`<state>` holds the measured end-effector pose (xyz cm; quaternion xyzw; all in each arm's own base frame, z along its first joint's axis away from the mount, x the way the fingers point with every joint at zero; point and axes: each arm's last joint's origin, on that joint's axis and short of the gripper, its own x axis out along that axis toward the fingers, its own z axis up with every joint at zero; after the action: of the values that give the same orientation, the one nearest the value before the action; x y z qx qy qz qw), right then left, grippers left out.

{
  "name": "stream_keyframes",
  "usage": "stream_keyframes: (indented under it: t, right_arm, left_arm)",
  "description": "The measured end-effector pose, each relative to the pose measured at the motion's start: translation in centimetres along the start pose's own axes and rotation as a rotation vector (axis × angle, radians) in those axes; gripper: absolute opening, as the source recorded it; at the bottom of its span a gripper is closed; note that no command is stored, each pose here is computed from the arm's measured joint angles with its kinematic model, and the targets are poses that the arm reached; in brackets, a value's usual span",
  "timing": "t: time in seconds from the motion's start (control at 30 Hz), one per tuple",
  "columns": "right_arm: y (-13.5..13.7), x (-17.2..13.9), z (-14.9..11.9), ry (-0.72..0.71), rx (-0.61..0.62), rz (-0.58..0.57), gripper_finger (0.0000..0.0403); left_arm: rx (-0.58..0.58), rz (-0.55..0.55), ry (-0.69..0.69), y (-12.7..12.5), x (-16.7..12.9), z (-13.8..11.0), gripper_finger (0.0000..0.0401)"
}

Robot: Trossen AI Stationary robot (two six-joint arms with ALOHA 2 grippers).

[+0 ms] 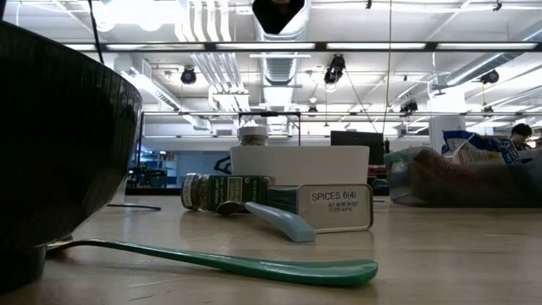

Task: Pick & Place Food Item
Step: Put the orange seasoning pack into the white bin

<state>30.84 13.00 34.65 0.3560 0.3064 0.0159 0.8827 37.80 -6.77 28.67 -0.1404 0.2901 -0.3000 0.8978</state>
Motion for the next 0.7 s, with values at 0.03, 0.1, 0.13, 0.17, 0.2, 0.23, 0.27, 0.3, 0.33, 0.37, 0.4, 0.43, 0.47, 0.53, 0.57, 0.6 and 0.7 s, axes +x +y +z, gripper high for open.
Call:
stream_keyframes:
  t: [0.03, 0.1, 0.13, 0.17, 0.2, 0.23, 0.27, 0.3, 0.33, 0.37, 0.4, 0.43, 0.47, 0.53, 0.57, 0.6, 0.7]
  right_arm:
    - [0.1, 0.0, 0.1, -0.007, -0.002, 0.009, 0.0008]
    - [0.2, 0.0, 0.1, -0.015, -0.004, 0.019, 0.0008]
    - [0.2, 0.0, 0.2, -0.018, -0.005, 0.022, 0.0008]
    - [0.2, 0.0, 0.2, -0.019, -0.004, 0.023, 0.0008]
    - [0.2, 0.0, 0.2, -0.019, -0.003, 0.023, 0.0008]
    - [0.2, 0.0, 0.2, -0.020, -0.001, 0.022, 0.0008]
    - [0.2, 0.0, 0.2, -0.022, 0.004, 0.020, 0.0008]
    - [0.2, 0.0, 0.2, -0.023, 0.010, 0.019, 0.0008]
    - [0.2, 0.0, 0.2, -0.024, 0.016, 0.019, 0.0008]
    - [0.2, 0.0, 0.2, -0.023, 0.021, 0.019, 0.0008]
    - [0.2, 0.0, 0.2, -0.023, 0.029, 0.018, 0.0008]
    - [0.2, 0.0, 0.2, -0.021, 0.035, 0.017, 0.0008]
    - [0.2, 0.0, 0.2, -0.018, 0.037, 0.016, 0.0009]
    - [0.1, 0.0, 0.1, -0.014, 0.031, 0.015, 0.0009]
    - [0.1, 0.0, 0.1, -0.004, 0.023, 0.021, 0.0010]
    - [0.1, 0.0, 0.1, 0.011, 0.010, 0.026, 0.0012]
    - [0.1, 0.0, 0.1, 0.034, -0.025, 0.039, 0.0035]
  left_arm:
    - [0.000, 0.004, 0.000, 0.0, 0.0, 0.0, 0.0145]
    - [-0.001, 0.014, -0.002, 0.0, 0.0, 0.0, 0.0093]
    - [-0.001, 0.021, -0.002, 0.0, 0.0, 0.0, 0.0064]
    - [-0.004, 0.029, -0.001, 0.1, 0.0, 0.0, 0.0037]
    - [-0.014, 0.039, 0.000, 0.1, 0.0, 0.0, 0.0021]
    - [-0.031, 0.046, 0.001, 0.1, 0.0, -0.1, 0.0015]
    - [-0.043, 0.048, 0.004, 0.1, 0.0, -0.1, 0.0012]
    - [-0.052, 0.049, 0.009, 0.1, 0.0, -0.2, 0.0009]
    - [-0.063, 0.051, 0.016, 0.2, -0.1, -0.2, 0.0008]
    - [-0.080, 0.052, 0.024, 0.2, -0.1, -0.3, 0.0007]
    - [-0.102, 0.055, 0.036, 0.2, -0.1, -0.5, 0.0006]
    - [-0.128, 0.059, 0.049, 0.2, -0.1, -0.6, 0.0006]
    - [-0.157, 0.064, 0.065, 0.2, -0.1, -0.8, 0.0006]
    - [-0.208, 0.078, 0.098, 0.3, -0.2, -1.2, 0.0006]
    - [-0.232, 0.086, 0.112, 0.4, -0.2, -1.4, 0.0005]
    - [-0.253, 0.091, 0.123, 0.4, -0.2, -1.5, 0.0004]
    - [-0.289, 0.103, 0.142, 0.6, -0.3, -1.7, 0.0004]
